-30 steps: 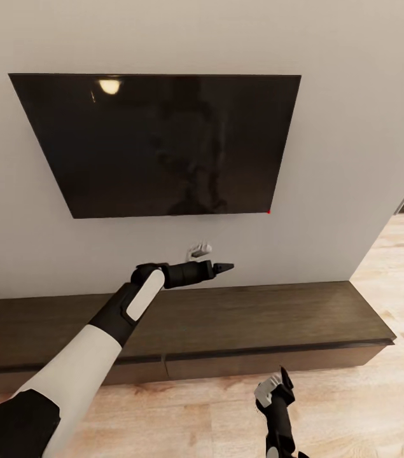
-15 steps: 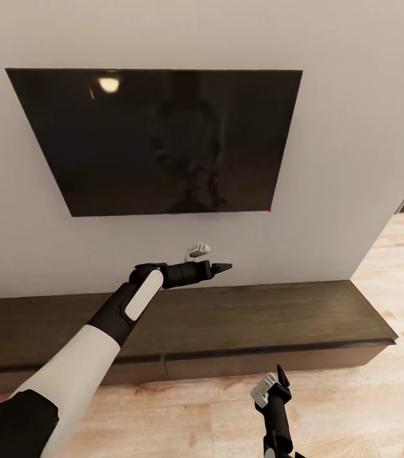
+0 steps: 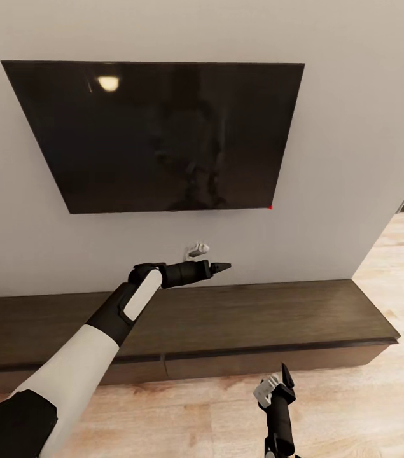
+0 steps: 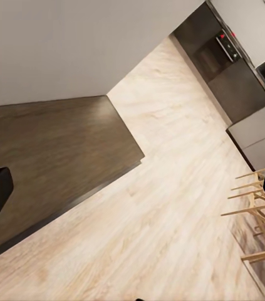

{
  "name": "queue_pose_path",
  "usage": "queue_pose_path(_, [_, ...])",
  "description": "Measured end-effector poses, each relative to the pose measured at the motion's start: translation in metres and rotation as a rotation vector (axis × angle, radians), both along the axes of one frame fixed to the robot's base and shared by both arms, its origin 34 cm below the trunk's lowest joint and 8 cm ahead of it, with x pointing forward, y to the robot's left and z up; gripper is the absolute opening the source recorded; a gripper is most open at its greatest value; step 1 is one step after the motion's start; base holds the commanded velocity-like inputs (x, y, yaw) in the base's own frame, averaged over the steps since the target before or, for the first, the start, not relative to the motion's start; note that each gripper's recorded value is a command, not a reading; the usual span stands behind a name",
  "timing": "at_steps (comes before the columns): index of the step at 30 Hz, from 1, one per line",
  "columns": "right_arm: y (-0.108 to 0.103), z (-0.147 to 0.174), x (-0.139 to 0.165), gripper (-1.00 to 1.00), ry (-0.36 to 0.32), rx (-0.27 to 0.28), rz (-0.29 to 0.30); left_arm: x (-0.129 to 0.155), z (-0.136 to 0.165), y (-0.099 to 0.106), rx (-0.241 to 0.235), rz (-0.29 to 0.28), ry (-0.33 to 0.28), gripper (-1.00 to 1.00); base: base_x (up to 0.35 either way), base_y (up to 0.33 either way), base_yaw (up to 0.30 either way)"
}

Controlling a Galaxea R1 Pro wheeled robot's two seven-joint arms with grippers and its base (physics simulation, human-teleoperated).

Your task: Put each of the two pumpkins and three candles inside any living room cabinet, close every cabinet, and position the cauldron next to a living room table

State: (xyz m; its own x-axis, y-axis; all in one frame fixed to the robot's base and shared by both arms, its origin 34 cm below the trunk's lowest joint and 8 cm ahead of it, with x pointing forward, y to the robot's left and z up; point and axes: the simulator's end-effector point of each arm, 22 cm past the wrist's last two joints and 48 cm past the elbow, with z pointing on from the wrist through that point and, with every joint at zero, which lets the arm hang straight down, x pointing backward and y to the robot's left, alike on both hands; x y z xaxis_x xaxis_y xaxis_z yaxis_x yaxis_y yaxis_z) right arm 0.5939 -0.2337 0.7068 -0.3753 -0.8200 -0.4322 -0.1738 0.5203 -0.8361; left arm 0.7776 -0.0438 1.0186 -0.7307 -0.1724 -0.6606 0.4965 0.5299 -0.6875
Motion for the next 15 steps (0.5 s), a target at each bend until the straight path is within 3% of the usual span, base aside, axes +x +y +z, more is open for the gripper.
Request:
queue_pose_path(5, [-0.001, -0.006, -0.002, 1.00, 0.000, -0.008, -0.002, 0.001, -0.006, 0.001, 0.000, 0.000, -0.001, 1.00, 0.000, 0.000, 0.000])
queue_pose_path(6, [-0.003, -0.008, -0.003, 1.00, 0.003, -0.028, -0.002, 0.001, -0.007, 0.001, 0.000, 0.000, -0.001, 1.00, 0.000, 0.000, 0.000])
queue_pose_path(7, [0.001, -0.006, -0.003, 1.00, -0.003, -0.067, 0.033, 0.001, -0.008, 0.001, 0.000, -0.001, 0.000, 1.00, 0.000, 0.000, 0.000])
queue_pose_path(10, [0.007, -0.004, 0.000, 1.00, -0.026, -0.105, 0.074, 0.001, -0.012, -0.001, -0.001, -0.005, 0.002, 1.00, 0.000, 0.000, 0.000])
queue_pose_path(15, [0.005, -0.011, 0.000, 1.00, -0.026, -0.116, 0.076, 0.001, -0.018, -0.003, -0.003, -0.008, 0.002, 1.00, 0.000, 0.000, 0.000])
